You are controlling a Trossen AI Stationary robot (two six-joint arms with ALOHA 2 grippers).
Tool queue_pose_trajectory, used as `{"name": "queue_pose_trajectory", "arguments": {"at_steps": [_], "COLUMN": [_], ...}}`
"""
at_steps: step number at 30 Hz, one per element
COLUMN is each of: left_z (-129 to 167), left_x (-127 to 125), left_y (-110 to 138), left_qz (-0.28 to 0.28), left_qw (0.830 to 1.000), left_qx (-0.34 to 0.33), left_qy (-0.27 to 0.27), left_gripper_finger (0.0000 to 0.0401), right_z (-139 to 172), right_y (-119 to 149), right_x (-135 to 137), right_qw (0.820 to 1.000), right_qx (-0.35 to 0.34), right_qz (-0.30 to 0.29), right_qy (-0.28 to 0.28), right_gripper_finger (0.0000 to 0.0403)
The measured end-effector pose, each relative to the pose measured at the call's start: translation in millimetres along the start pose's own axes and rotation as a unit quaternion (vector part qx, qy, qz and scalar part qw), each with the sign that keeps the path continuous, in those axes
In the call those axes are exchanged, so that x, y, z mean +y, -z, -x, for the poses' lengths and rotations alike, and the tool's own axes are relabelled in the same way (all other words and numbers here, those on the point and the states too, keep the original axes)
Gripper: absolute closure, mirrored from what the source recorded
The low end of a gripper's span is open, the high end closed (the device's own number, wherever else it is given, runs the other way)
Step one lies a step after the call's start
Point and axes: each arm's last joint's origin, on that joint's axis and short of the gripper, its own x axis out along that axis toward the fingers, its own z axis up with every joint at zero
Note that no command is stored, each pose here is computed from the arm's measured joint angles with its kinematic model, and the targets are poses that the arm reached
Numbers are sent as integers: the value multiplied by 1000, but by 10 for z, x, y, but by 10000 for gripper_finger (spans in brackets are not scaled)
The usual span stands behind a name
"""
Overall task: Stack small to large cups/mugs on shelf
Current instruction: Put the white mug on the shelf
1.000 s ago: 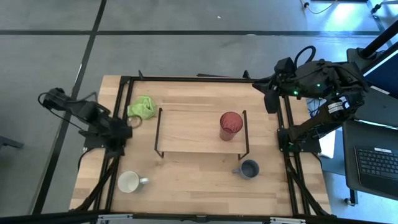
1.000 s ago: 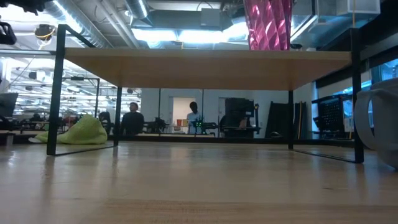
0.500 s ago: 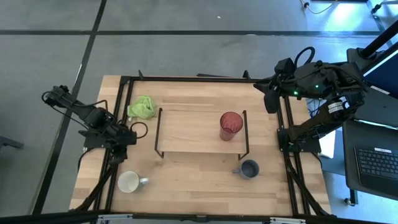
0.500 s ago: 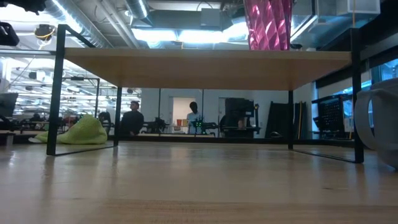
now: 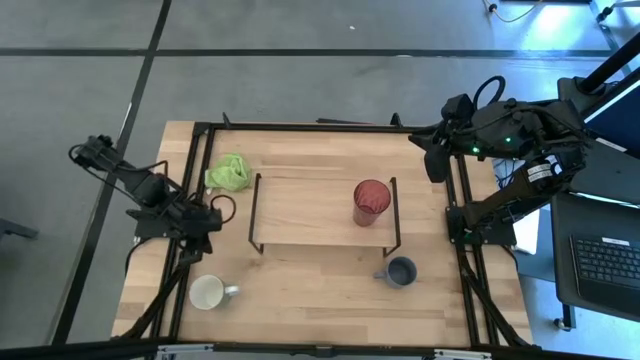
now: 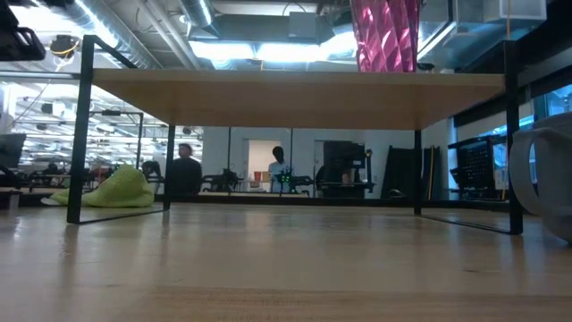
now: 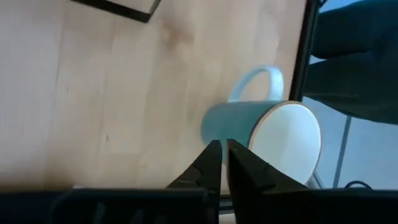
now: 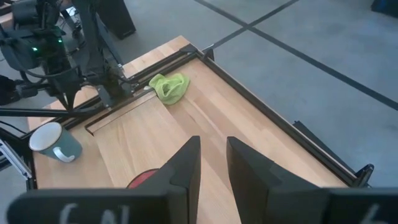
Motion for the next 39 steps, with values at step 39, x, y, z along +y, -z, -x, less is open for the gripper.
{"name": "queue_pose_trajectory", "arguments": {"at_steps": [39], "left_z": [-557], "left_x": [-655], "left_y": [467], "left_qz": [270], "left_qw": [959], "left_qx": [64], "left_qy": [-61], "left_gripper_finger": [302], "right_z": [0], "right_y": [4], "right_x": [-21], "right_qw": [999], "right_qx": [-8], "right_qz": [19], "right_qy": [27], "right_gripper_finger": [324]}}
